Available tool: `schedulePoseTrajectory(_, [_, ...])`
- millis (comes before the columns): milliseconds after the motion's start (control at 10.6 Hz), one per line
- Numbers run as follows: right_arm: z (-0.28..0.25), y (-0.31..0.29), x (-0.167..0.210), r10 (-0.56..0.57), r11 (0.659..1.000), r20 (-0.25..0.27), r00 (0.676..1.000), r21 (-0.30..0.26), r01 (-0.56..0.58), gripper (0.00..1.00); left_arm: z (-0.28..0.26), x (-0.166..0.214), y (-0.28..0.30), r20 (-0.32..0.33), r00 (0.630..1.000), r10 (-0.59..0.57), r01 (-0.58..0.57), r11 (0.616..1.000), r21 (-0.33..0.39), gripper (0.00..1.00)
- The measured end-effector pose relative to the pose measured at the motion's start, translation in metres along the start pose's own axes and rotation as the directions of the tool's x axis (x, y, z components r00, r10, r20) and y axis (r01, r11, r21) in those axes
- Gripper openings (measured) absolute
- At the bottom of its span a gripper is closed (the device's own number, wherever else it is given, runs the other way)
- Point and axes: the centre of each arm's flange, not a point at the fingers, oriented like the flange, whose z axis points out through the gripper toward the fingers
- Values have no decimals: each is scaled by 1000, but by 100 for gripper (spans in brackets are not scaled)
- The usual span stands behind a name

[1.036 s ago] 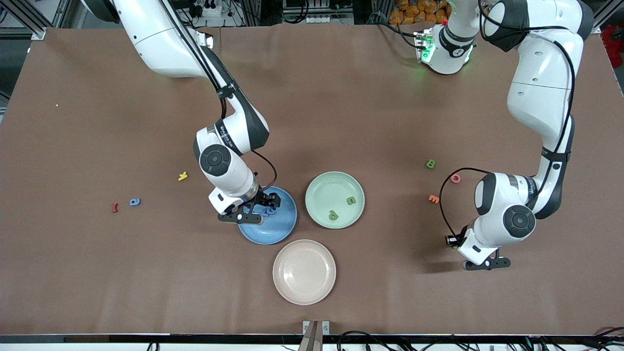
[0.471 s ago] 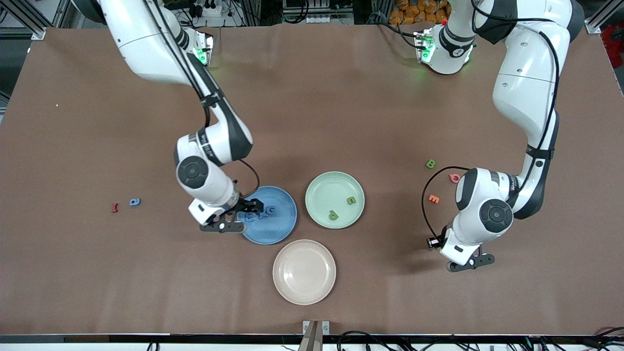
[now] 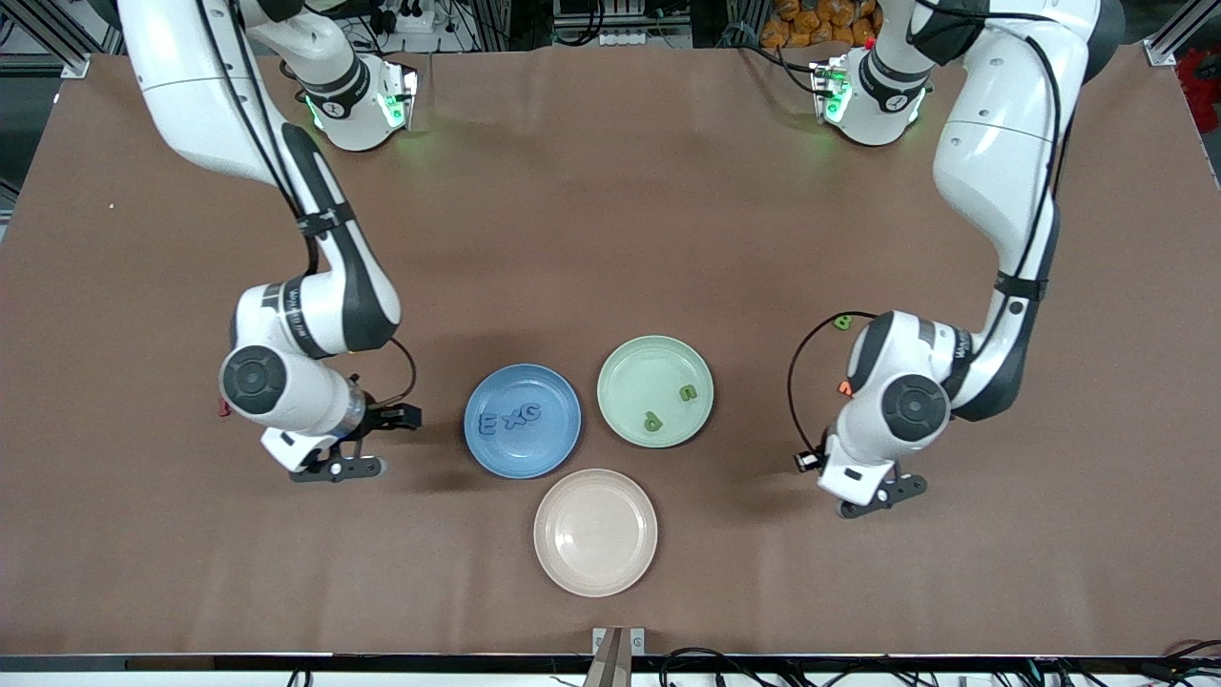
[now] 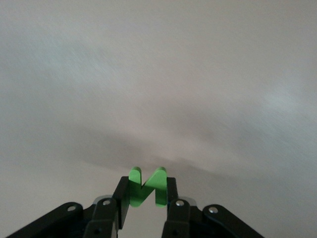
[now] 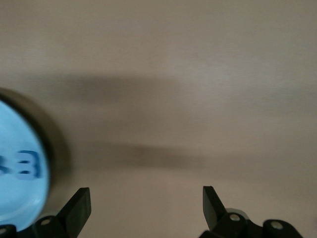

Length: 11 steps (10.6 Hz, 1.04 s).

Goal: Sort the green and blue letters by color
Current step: 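Place the N on the green plate while the right gripper withdraws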

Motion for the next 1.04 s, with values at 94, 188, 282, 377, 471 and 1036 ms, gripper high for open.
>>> schedulePoseTrajectory(94, [0, 17, 1, -12, 1000, 6, 1000, -4, 12, 100, -6, -17, 21, 0, 1000, -24, 24, 1000, 1, 33])
schedulePoseTrajectory(188, [0, 32, 2, -28, 1000, 10, 1000, -7, 28, 100, -12, -35, 43, 1, 999, -40, 40, 999, 5, 33])
schedulePoseTrajectory(282, [0, 48, 3, -44, 999, 11, 999, -8, 44, 100, -17, -53, 61, 6, 999, -51, 51, 999, 14, 33])
schedulePoseTrajectory(377, [0, 66, 4, -53, 999, 11, 999, -10, 53, 100, -21, -69, 75, 13, 998, -63, 63, 998, 26, 33])
schedulePoseTrajectory(471, [0, 84, 5, -55, 998, 12, 998, -10, 55, 100, -25, -83, 87, 17, 997, -77, 76, 997, 34, 33])
schedulePoseTrajectory(1036, [-1, 190, -2, -36, 999, 14, 999, -3, 36, 100, -27, -151, 140, 24, 988, -151, 149, 987, 56, 47])
